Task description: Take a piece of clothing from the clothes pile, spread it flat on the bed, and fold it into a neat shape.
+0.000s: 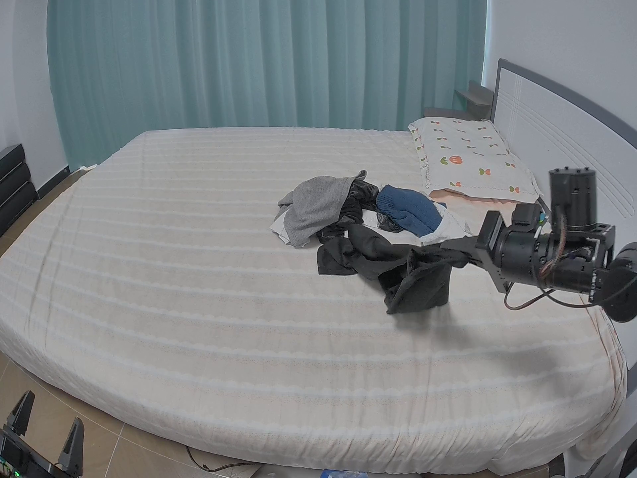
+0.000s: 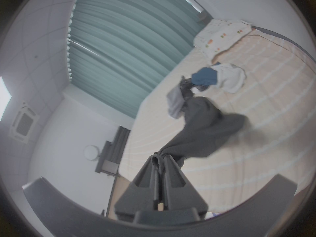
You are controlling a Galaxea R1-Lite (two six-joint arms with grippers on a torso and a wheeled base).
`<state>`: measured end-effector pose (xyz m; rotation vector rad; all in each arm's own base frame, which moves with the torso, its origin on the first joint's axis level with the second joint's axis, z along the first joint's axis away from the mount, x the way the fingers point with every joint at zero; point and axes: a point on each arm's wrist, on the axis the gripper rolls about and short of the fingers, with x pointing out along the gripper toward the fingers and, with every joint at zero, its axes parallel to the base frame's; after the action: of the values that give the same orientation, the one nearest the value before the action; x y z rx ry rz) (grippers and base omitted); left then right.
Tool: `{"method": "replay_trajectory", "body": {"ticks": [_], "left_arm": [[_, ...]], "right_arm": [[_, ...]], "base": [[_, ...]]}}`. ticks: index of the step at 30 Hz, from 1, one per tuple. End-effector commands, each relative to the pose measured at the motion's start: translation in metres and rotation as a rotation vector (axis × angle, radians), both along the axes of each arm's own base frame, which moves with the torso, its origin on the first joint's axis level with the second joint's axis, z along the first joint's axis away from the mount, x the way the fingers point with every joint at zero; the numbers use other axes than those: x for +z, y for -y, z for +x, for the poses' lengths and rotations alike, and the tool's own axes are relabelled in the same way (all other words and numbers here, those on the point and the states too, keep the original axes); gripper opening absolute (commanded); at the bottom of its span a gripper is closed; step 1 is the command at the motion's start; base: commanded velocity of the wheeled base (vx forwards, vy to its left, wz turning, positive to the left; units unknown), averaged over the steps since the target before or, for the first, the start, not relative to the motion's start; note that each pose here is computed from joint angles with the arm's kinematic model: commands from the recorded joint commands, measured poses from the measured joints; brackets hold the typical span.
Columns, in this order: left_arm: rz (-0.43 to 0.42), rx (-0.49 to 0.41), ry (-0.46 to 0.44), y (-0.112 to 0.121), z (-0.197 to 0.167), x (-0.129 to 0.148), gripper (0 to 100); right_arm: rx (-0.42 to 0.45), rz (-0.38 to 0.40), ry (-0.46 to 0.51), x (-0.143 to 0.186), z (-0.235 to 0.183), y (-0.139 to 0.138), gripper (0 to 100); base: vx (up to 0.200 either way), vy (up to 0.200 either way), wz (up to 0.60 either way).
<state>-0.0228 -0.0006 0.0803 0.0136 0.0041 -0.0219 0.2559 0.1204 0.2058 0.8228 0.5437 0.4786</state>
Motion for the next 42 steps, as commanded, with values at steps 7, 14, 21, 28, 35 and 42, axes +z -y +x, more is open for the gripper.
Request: {"method": "replay_trajectory", "body": {"ticks": [7,14,21,28,35,42], "left_arm": [[0.042,-0.001,0.007,0.0,0.0,-0.004,100],[0.026,-0.001,0.006,0.0,0.0,-0.004,100],[-0.205,-0.032,0.194,0.0,-0.005,0.099,100],[-0.132,-0.127,-0.219,0.003,0.056,0.077,100],[-0.134,-0.25,-0.387,0.009,0.093,0.079,100],[-0.121,-0.375,-0.512,0.028,0.143,0.074,100]], "right_arm": [[0.048,0.095,0.189,0.044,-0.036,0.003,0],[0.066,0.102,0.21,0.048,-0.049,0.007,0],[0.1,0.108,0.25,0.057,-0.057,0.01,0],[0.122,0.047,0.198,0.035,-0.055,0.005,0],[0.123,0.016,0.176,0.029,-0.054,0.005,0],[0.101,0.01,0.165,0.026,-0.055,0.01,0]], "base": [[0.0,0.0,0.0],[0.0,0.0,0.0],[0.0,0.0,0.0],[0.0,0.0,0.0],[0.0,0.0,0.0],[0.0,0.0,0.0]]}}
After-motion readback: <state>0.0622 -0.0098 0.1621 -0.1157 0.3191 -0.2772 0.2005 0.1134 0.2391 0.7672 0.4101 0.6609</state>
